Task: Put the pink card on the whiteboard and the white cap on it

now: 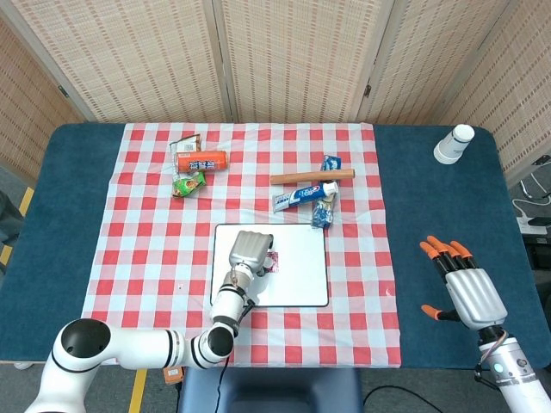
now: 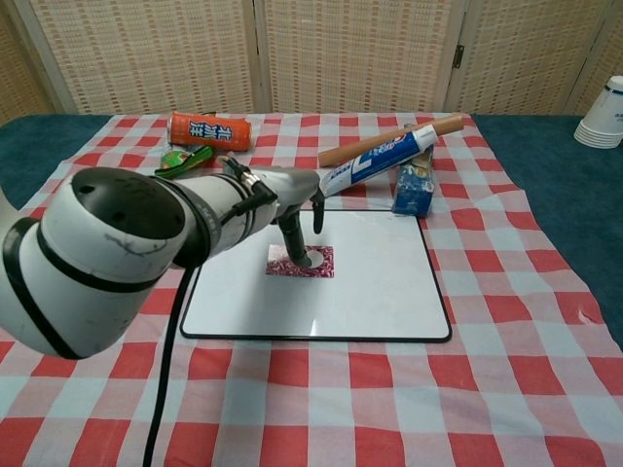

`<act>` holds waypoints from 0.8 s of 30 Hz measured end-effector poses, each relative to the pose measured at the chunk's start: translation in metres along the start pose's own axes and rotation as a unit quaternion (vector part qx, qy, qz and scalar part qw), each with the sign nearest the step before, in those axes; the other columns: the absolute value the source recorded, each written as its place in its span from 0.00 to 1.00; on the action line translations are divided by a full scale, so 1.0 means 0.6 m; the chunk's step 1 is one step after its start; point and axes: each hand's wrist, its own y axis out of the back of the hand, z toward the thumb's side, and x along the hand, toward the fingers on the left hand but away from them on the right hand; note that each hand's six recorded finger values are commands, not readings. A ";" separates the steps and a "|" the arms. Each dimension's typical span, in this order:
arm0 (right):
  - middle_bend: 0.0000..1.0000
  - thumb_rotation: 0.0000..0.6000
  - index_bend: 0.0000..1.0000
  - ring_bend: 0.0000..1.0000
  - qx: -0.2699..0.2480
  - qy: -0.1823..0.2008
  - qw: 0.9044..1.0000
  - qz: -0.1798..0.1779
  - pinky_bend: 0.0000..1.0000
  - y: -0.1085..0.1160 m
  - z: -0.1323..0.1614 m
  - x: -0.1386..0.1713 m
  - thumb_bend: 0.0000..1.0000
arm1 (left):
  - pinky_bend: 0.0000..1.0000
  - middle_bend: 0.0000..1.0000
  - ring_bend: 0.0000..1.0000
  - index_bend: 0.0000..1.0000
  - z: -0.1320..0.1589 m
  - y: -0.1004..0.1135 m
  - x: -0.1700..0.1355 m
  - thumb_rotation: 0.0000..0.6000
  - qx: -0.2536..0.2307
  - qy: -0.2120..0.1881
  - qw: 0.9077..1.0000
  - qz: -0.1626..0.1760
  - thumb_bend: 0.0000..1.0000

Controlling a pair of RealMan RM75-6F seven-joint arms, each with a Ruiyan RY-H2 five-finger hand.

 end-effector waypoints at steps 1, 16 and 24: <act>0.00 0.94 0.00 0.00 0.000 0.000 1.000 0.000 0.09 0.000 0.000 0.000 0.00 | 1.00 0.99 1.00 0.31 -0.001 0.000 0.000 1.00 0.000 0.000 1.000 0.001 0.22; 0.00 0.94 0.00 0.00 0.000 0.005 1.000 -0.004 0.09 0.004 0.003 0.006 0.00 | 1.00 0.83 0.97 0.47 -0.080 0.081 -0.042 1.00 -0.015 0.021 0.995 0.098 0.28; 0.00 0.94 0.00 0.00 0.010 0.015 1.000 0.000 0.09 -0.005 0.013 0.011 0.00 | 0.41 0.23 0.22 0.19 -0.189 0.096 -0.116 1.00 -0.117 -0.030 0.965 0.231 0.24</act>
